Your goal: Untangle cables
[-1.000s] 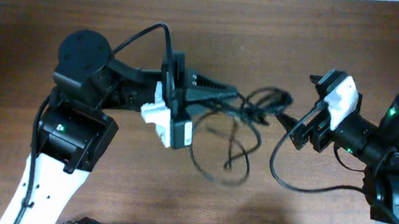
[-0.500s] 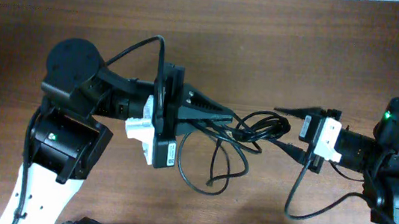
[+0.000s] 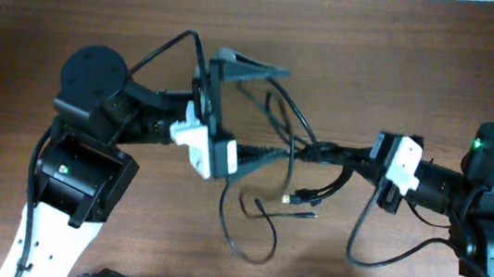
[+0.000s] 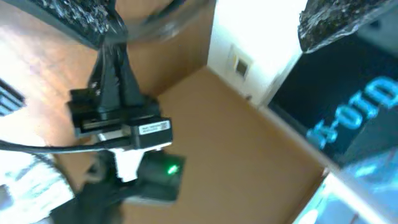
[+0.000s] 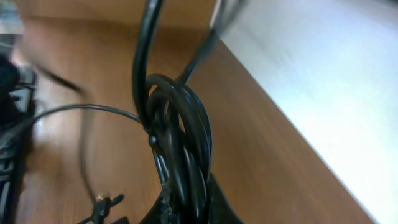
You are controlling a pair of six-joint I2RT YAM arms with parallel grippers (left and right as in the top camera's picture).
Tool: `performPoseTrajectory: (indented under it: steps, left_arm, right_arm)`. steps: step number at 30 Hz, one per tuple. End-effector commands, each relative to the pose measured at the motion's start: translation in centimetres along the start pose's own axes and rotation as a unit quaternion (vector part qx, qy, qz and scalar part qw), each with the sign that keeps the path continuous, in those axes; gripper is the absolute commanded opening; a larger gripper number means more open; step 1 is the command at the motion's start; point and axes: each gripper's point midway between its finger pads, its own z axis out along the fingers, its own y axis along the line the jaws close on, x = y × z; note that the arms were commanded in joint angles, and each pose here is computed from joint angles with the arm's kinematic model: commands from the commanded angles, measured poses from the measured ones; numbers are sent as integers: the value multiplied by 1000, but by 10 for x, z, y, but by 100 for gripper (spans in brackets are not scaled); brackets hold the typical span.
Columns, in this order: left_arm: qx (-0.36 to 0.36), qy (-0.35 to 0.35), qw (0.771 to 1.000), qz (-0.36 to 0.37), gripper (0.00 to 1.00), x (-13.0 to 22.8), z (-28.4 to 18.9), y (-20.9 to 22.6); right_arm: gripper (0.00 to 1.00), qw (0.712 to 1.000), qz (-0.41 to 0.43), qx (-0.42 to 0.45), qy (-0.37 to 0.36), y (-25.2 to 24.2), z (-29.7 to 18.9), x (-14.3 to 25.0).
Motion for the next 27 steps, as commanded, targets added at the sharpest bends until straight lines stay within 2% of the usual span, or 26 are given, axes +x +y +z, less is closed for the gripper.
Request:
performPoseTrajectory:
  steps: [1,6,10,15,21,27]
  left_arm:
    - [-87,69,992,-51,99,14,-9,29]
    - [-89,84,981,-150,99,24,-9,22]
    - [-39,64,978,-194,99,17,-2,1]
    - [8,81,966,-246,99,24,6,-28]
    - [55,115,941,-312,99,47,17,-57]
    - [78,157,917,-360,99,74,20,-76]
  right_arm:
    - [4,994,60,70,59,-21,-6,17]
    - [4,994,60,72,60,-22,-6,18]
    - [4,994,60,72,60,-22,-6,18]
    - [4,994,62,66,56,-20,-5,17]
    - [4,998,56,5,-7,1,-4,-7]
    - [4,988,33,-99,-117,38,-15,-50]
